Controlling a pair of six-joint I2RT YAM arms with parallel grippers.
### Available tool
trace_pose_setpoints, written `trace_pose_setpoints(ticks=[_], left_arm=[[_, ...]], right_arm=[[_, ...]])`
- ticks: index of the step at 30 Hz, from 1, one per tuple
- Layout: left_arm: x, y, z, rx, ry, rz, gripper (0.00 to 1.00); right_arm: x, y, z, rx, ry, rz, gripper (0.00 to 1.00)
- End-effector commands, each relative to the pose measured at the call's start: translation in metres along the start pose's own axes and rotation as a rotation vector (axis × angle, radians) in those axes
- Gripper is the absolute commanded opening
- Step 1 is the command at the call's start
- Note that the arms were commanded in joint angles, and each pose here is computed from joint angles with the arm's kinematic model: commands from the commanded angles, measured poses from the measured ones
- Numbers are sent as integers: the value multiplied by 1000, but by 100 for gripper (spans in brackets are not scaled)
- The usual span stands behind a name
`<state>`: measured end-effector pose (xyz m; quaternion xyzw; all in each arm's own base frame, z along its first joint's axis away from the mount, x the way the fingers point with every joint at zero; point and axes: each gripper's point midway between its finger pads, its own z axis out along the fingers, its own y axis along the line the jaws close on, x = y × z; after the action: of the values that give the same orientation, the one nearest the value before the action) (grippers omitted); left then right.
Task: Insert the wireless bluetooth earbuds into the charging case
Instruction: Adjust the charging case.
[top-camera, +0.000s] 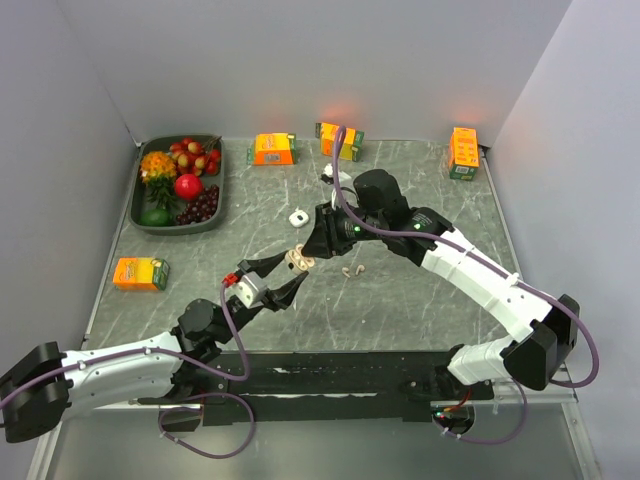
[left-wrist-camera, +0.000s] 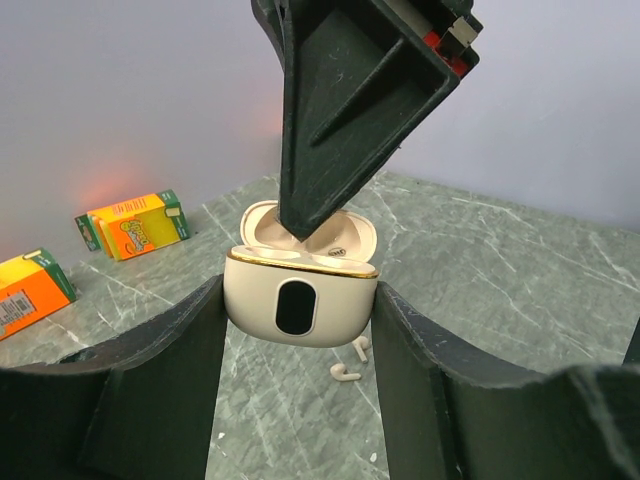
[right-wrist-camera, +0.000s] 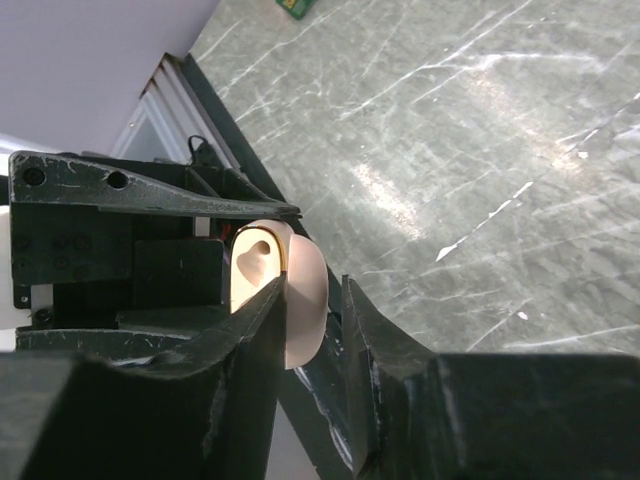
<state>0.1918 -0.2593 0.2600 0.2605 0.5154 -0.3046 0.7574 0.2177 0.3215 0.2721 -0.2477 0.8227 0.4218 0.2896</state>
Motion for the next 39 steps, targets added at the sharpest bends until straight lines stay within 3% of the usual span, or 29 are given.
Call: trace_pose_setpoints(ticks=[1, 5, 7, 14, 17, 20, 21, 23, 25, 26, 39], left_arm=[[-33, 0, 6, 3, -100, -38, 1], [-32, 0, 5, 2, -101, -39, 1], [-32, 0, 4, 4, -103, -41, 1], [-32, 1, 3, -3, -109, -46, 1], [-32, 3, 3, -12, -111, -52, 1], [-30, 5, 2, -29, -105, -66, 13], [-30, 4, 3, -26, -103, -70, 25], [-28, 2, 3, -17, -87, -72, 39], [-26, 1, 3, -14, -79, -78, 62], [-26, 1, 3, -11, -76, -83, 96], [-27, -10, -5, 52, -42, -124, 96]], right_arm=[[-9, 14, 4, -68, -16, -12, 39], [-8, 15, 3, -75, -18, -7, 37], [-7, 16, 4, -82, -15, -5, 32], [-4, 19, 4, -107, -6, 1, 1], [-7, 23, 1, -122, -20, -8, 0], [-9, 24, -4, -118, -31, -22, 0], [-10, 25, -6, -118, -35, -33, 0], [-11, 26, -10, -110, -42, -43, 0], [-14, 26, -15, -96, -53, -60, 0], [-15, 26, -16, -93, -58, -71, 0], [-24, 28, -39, -40, -97, -161, 0]])
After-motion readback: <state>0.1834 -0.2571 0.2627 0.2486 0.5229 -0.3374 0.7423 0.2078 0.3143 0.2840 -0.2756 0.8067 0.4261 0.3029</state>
